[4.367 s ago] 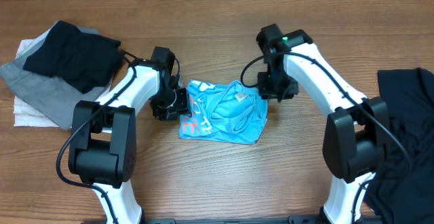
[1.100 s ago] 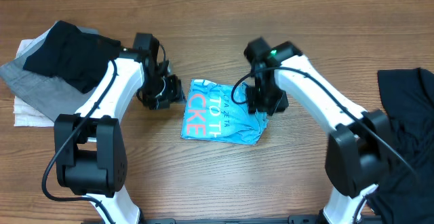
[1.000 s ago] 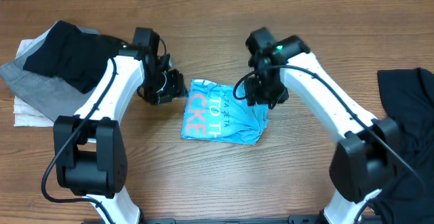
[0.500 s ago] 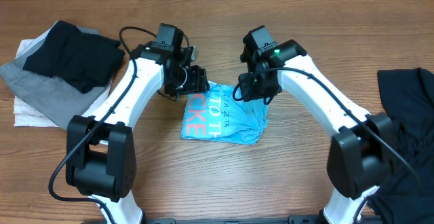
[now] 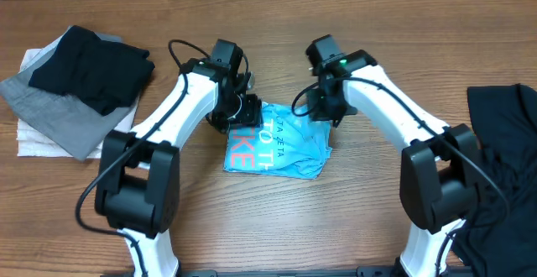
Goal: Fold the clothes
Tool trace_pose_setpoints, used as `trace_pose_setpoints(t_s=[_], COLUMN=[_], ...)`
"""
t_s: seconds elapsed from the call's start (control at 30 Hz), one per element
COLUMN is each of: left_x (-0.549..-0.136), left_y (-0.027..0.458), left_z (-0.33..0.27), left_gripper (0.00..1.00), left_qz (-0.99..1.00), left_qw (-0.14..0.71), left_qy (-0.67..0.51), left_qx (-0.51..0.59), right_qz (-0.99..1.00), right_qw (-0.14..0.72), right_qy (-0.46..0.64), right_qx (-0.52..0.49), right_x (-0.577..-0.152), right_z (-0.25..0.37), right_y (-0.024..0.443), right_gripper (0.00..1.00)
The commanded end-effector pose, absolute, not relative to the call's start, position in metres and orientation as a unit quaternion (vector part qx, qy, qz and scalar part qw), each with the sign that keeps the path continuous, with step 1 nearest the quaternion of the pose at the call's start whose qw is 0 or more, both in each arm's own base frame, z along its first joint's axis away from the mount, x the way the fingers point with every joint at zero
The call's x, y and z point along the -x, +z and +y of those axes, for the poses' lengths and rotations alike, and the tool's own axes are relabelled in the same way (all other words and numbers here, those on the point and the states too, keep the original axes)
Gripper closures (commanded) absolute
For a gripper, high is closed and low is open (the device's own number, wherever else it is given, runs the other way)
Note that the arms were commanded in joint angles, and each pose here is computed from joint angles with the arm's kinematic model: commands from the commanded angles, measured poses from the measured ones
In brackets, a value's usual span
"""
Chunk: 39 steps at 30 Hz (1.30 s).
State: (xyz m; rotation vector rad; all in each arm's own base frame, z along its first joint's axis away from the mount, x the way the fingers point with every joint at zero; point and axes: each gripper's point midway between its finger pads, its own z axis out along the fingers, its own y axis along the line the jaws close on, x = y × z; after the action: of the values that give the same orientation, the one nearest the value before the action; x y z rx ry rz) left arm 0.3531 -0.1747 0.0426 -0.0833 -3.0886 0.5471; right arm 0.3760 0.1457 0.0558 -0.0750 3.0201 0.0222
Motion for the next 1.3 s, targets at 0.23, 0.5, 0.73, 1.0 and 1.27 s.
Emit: trace_pose_setpoints(t_s=[0.23,0.5,0.73,1.0,1.27], left_x=[-0.334,-0.334,-0.382,-0.435,-0.436], left_y=[0.009,0.027,0.098,0.102,0.047], left_z=[-0.168,-0.169,-0.178,-0.195,-0.198], left_gripper=[0.46,0.51,0.29,0.28,0.3], left_qz=[-0.988,-0.987,-0.977,-0.957,-0.966], left_qw=[0.064,0.055,-0.096,-0.196,-0.149], left_qy=[0.137,0.147,0.185,0.208,0.202], left_qx=[0.025,0.022,0.04,0.056,0.059], right_qz=[0.996,0.998,0.987,0.982,0.983], right_qw=[0.06,0.015,0.012,-0.078,-0.093], right_qy=[-0.023,0.019,0.152,0.157,0.149], right_qx=[-0.065,-0.053,0.041,0.074,0.061], right_x=[-0.387,-0.364,-0.34,-0.282,-0.258], right_z=[0.096,0.11,0.152,0.179,0.187], right_y=[0.055,0.062,0.11,0.087,0.038], right_gripper=[0.96,0.69,0.63,0.61,0.62])
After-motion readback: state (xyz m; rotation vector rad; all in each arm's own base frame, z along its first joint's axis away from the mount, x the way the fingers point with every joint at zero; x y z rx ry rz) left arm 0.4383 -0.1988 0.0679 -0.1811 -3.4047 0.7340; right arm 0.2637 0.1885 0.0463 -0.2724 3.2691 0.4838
